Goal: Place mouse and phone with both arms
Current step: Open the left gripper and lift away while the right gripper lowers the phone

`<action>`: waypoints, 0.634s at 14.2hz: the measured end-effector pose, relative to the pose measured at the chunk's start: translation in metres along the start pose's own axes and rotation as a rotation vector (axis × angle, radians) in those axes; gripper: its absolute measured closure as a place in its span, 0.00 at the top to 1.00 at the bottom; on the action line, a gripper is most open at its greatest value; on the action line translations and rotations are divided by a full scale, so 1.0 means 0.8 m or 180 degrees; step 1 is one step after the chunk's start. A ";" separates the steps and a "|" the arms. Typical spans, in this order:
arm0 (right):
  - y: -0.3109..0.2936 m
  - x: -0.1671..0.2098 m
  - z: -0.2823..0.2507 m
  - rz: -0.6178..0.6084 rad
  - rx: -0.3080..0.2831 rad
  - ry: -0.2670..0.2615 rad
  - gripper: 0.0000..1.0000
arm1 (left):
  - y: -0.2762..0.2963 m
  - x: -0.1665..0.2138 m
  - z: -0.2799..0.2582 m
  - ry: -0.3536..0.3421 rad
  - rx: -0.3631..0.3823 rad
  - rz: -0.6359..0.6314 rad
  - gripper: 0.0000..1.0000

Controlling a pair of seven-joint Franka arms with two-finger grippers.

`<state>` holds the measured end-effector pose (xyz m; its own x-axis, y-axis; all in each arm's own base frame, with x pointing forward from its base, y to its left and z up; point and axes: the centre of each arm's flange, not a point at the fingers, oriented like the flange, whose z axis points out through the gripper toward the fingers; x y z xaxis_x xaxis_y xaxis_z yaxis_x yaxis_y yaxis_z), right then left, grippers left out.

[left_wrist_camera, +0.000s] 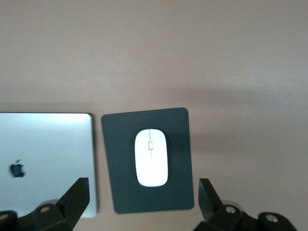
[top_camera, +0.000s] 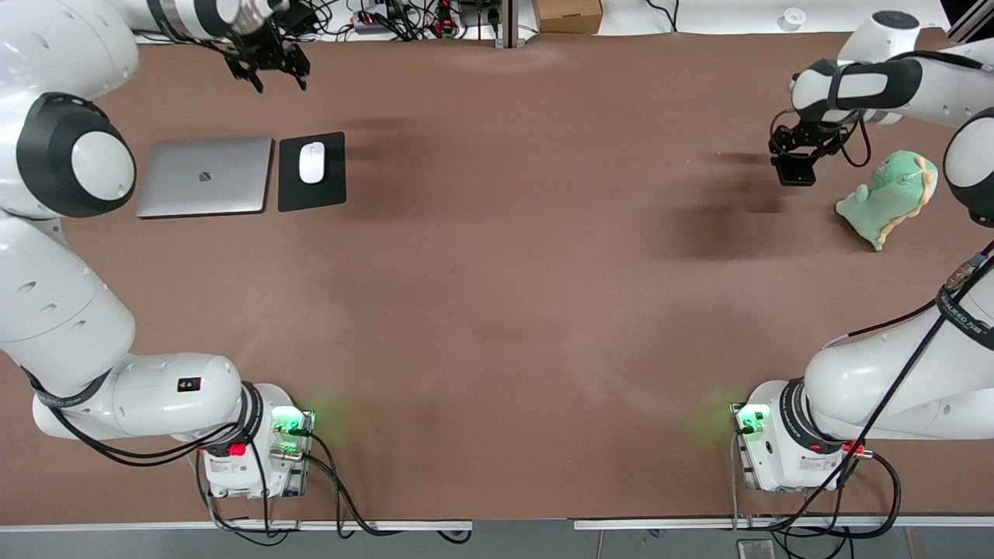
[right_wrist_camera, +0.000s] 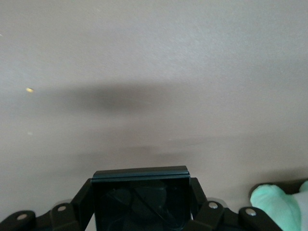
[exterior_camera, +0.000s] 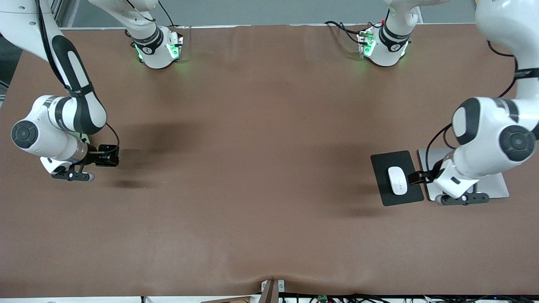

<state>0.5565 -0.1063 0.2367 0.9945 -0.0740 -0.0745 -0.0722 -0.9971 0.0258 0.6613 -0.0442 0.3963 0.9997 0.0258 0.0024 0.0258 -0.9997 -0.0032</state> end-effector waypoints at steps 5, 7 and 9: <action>0.026 -0.016 0.040 -0.0013 -0.0005 0.0161 0.80 | -0.028 -0.036 -0.155 0.0138 0.0086 0.0147 1.00; 0.027 -0.017 0.055 -0.0007 -0.0002 0.0144 0.80 | -0.029 -0.066 -0.204 0.0125 0.0126 0.0153 1.00; 0.027 -0.016 0.074 -0.0009 -0.0003 0.0164 0.80 | -0.028 -0.090 -0.238 0.0107 0.0155 0.0147 1.00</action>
<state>0.5376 -0.1280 0.1795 0.9973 -0.0699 -0.0231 -0.0693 -0.9972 0.0267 0.5880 -0.0239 0.5869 0.9992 -0.0213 0.0348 -0.0195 -0.9984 -0.0528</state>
